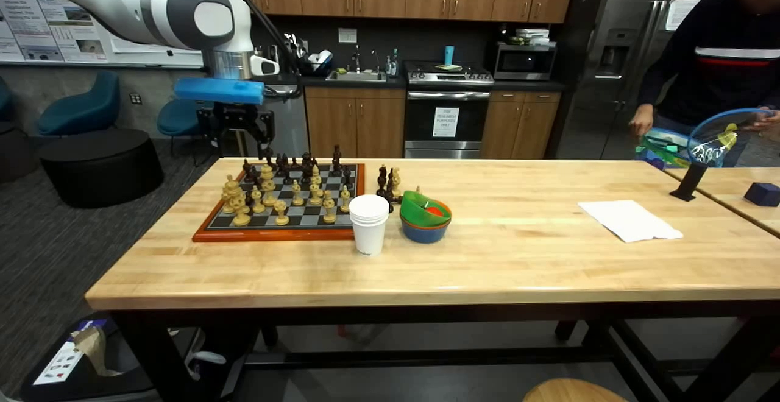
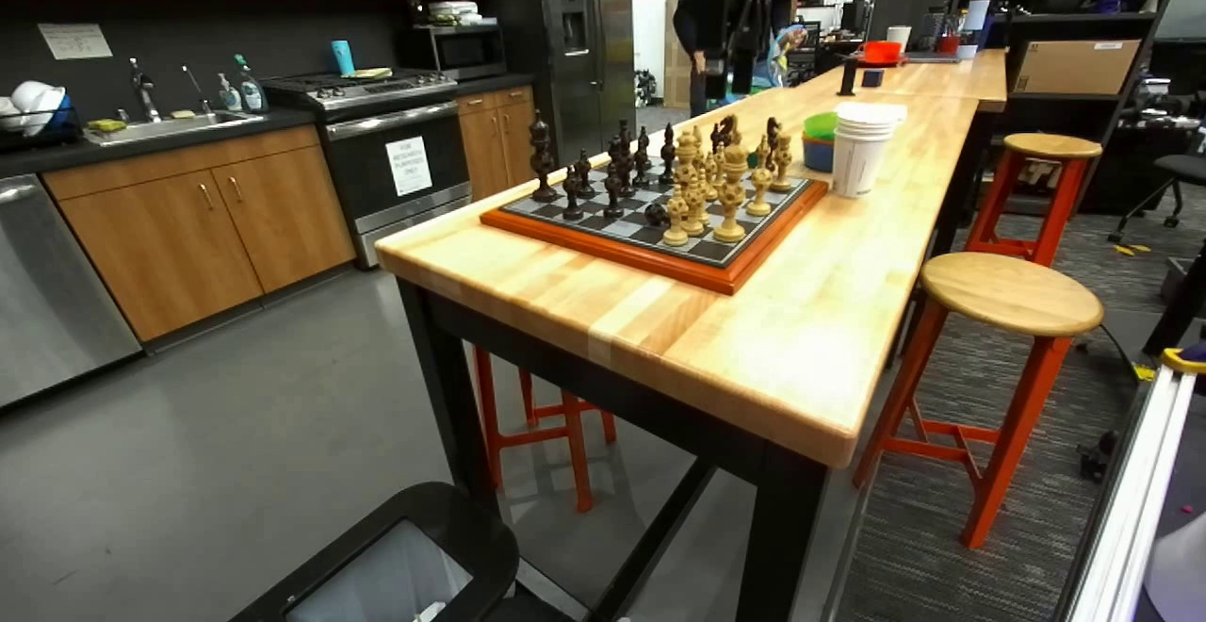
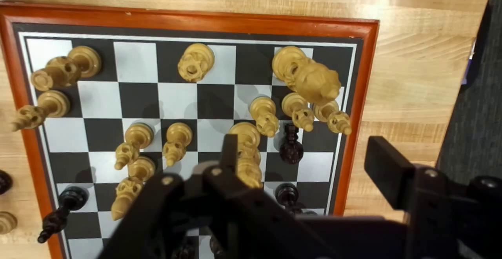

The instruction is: Move one yellow chess piece one step forward, then move one black piece to the right back corner of the chess board

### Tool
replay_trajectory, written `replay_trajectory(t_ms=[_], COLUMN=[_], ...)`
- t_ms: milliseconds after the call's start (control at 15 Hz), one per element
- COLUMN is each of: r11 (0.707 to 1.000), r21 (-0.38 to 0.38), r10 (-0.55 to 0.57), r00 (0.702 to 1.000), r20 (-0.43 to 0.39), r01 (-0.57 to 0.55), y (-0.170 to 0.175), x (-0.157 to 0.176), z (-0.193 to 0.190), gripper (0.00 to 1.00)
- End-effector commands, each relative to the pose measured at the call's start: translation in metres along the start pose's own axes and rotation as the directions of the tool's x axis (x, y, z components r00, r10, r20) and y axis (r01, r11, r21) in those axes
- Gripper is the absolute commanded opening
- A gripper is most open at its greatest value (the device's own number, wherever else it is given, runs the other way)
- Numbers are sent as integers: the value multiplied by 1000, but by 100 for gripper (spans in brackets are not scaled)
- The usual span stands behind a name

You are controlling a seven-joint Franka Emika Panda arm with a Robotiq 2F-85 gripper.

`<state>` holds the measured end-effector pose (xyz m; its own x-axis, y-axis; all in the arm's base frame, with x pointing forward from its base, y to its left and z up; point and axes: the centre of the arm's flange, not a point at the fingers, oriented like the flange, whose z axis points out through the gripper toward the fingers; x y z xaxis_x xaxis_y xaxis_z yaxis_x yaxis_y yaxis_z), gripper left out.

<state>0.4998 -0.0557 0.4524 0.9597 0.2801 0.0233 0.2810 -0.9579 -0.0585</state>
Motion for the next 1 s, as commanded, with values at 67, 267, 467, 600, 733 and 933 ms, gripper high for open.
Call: replay_trajectory(t_ms=[67,267,467,600,733,933], r11=[1000,1000,1000,1000,1000,1000], r21=[-4,3,6,6,9,8], r10=[-3,-1,-2,-1,-2,5], r00=[1000,1000,999,999,998,998], r20=[7,23,41,53,59,70], r01=[3,1,2,1,2,-5], y=[8,23,39,48,56,67], x=[5,14,23,29,34,40], z=[1,7,17,24,29,35], gripper=[100,100,100,100,100,100])
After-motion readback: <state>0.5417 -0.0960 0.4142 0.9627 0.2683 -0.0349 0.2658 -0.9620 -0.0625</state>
